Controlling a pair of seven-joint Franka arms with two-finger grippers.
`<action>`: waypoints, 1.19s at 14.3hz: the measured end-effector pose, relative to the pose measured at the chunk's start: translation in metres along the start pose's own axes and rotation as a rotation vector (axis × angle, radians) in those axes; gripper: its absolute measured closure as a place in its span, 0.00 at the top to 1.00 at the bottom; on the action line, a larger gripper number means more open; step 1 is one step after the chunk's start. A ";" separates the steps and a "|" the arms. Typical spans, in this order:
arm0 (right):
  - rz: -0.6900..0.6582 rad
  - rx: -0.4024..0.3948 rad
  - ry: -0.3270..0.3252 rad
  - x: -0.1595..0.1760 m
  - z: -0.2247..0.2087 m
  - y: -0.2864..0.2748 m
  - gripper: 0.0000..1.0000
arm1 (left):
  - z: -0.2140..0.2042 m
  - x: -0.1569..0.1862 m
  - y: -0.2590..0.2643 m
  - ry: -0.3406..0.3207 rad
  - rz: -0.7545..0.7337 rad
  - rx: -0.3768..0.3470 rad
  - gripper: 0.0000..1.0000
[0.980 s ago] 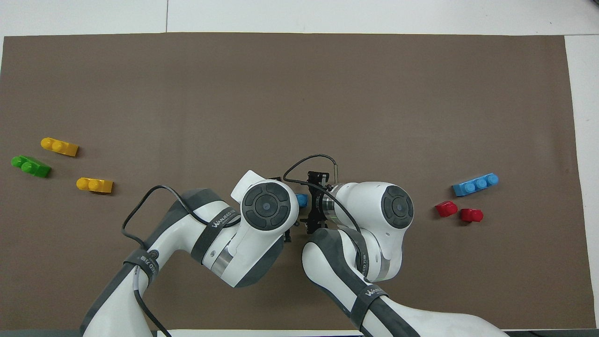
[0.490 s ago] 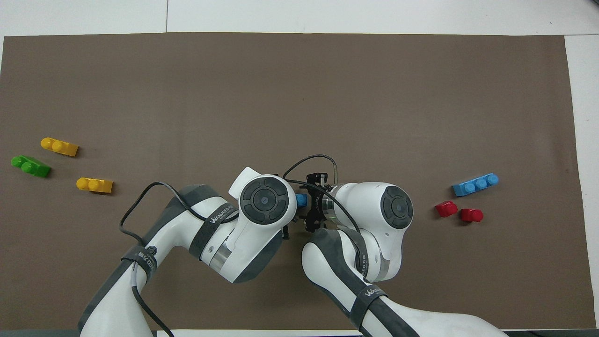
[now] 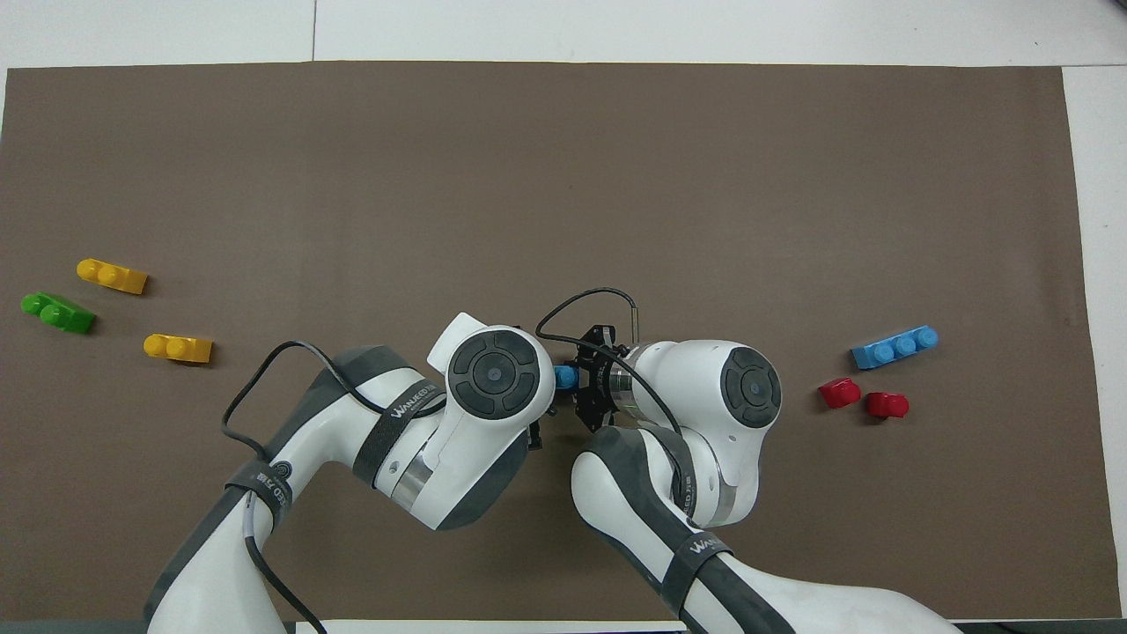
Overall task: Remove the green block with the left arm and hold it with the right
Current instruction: 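Grasp the green end with the left gripper while the right gripper grasps blue, then pull the green and blue bricks apart with both grippers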
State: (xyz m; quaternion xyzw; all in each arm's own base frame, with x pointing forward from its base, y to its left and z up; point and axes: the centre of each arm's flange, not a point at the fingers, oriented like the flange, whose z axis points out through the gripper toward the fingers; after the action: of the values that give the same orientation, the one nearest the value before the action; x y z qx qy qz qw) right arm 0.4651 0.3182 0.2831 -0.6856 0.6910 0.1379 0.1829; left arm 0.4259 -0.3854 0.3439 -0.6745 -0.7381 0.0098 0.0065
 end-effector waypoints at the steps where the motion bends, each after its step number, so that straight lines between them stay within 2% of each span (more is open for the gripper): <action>1: -0.026 0.000 -0.001 0.000 0.000 0.000 0.35 | 0.000 0.000 0.000 0.000 0.000 0.000 1.00; 3: -0.027 0.001 -0.008 0.002 -0.001 -0.001 0.35 | 0.000 0.000 0.000 0.000 0.000 0.000 0.99; 4: 0.001 0.004 -0.022 0.007 -0.002 -0.003 0.35 | 0.000 0.000 0.000 0.000 0.000 0.000 0.95; 6: 0.014 -0.003 -0.043 0.013 -0.002 -0.005 0.35 | -0.005 0.000 0.004 -0.008 0.004 -0.012 0.66; 8: 0.008 -0.005 -0.047 0.014 -0.002 -0.005 0.35 | -0.010 0.002 0.011 -0.017 0.014 -0.024 0.42; 9: 0.008 -0.004 -0.047 0.014 -0.002 -0.005 0.35 | -0.012 0.002 0.013 -0.019 0.021 -0.027 0.35; 14: 0.008 -0.004 -0.047 0.014 -0.003 -0.005 0.35 | -0.014 0.002 0.013 -0.022 0.020 -0.028 0.35; 17: 0.010 0.007 -0.051 0.013 -0.005 -0.009 0.35 | -0.031 0.006 0.016 -0.043 0.008 -0.042 0.35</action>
State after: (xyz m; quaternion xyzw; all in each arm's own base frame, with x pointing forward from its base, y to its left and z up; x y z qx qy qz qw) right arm 0.4738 0.3044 0.2824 -0.6776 0.6901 0.1538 0.2022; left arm 0.4423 -0.3776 0.3742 -0.6769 -0.7356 0.0089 -0.0238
